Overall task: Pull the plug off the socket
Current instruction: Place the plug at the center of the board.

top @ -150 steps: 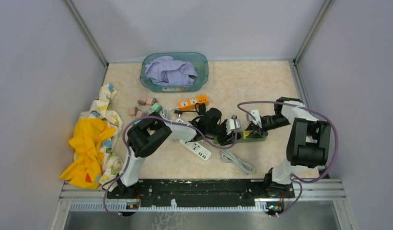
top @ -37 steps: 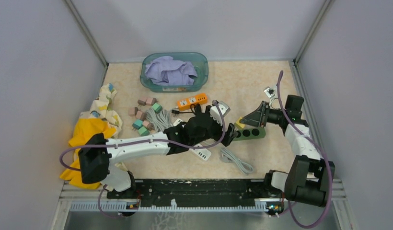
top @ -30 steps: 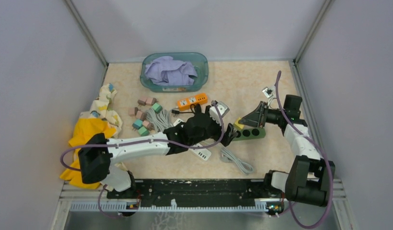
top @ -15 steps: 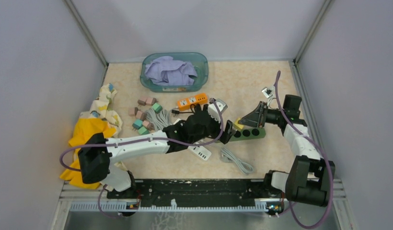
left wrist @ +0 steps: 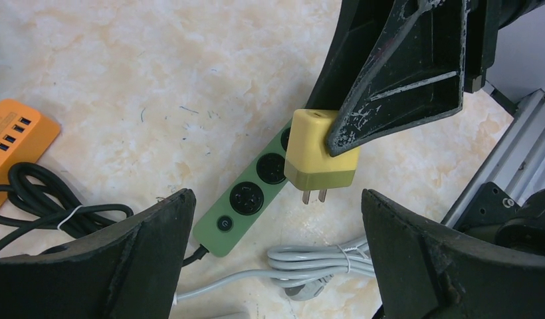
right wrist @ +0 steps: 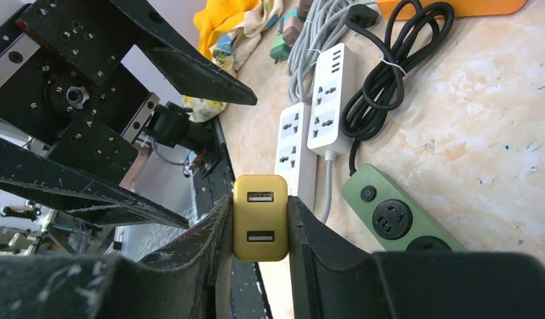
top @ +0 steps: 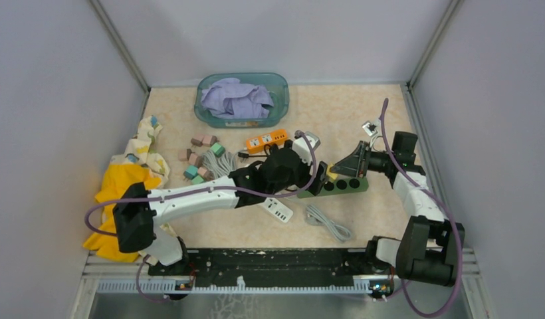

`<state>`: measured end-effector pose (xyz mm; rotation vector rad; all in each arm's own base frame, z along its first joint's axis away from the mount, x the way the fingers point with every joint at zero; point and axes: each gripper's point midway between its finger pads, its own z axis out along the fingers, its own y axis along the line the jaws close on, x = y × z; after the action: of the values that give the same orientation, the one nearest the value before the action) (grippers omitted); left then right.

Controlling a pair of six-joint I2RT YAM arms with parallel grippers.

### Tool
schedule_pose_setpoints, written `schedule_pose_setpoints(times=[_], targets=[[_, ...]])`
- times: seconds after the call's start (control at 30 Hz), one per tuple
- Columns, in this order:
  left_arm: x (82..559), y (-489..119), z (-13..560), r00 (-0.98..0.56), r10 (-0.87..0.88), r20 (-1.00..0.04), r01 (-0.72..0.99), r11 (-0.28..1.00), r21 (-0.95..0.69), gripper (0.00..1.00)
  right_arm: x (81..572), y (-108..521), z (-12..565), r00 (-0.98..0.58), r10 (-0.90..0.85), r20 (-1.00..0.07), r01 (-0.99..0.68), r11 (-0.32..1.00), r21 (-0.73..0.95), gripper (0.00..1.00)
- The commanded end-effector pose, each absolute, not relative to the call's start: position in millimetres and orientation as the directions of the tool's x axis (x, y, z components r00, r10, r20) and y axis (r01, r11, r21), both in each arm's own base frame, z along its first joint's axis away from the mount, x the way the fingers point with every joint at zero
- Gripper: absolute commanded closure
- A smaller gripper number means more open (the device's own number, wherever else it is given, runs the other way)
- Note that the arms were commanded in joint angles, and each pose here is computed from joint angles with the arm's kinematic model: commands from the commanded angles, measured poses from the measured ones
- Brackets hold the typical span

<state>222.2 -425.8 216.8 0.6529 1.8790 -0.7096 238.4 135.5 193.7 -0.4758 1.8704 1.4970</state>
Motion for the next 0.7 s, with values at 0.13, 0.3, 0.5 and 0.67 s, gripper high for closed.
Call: schedule_pose_setpoints(times=[0.13, 0.3, 0.5, 0.67], targets=[[228.2, -425.8, 217.8, -0.393, 0.146, -0.908, 0.620, 0.771, -0.145, 0.01, 242.0, 137.4, 205.5, -0.661, 0.114, -0.741, -0.702, 0.253, 0.665, 1.00], [227.7, -426.5, 214.7, -0.394, 0.167, -0.904, 0.621, 0.773, -0.128, 0.01, 241.8, 137.7, 205.0, -0.662, 0.113, -0.741, -0.702, 0.253, 0.666, 1.00], [216.6, -434.2, 217.2, -0.321, 0.223, -0.920, 0.729, 0.678, -0.090, 0.00, 242.3, 137.6, 204.0, -0.664, 0.113, -0.739, -0.700, 0.255, 0.667, 1.00], [207.2, -437.3, 215.6, -0.288, 0.231, -0.929, 0.784, 0.614, -0.091, 0.00, 242.3, 137.6, 203.5, -0.668, 0.114, -0.736, -0.696, 0.254, 0.671, 1.00]])
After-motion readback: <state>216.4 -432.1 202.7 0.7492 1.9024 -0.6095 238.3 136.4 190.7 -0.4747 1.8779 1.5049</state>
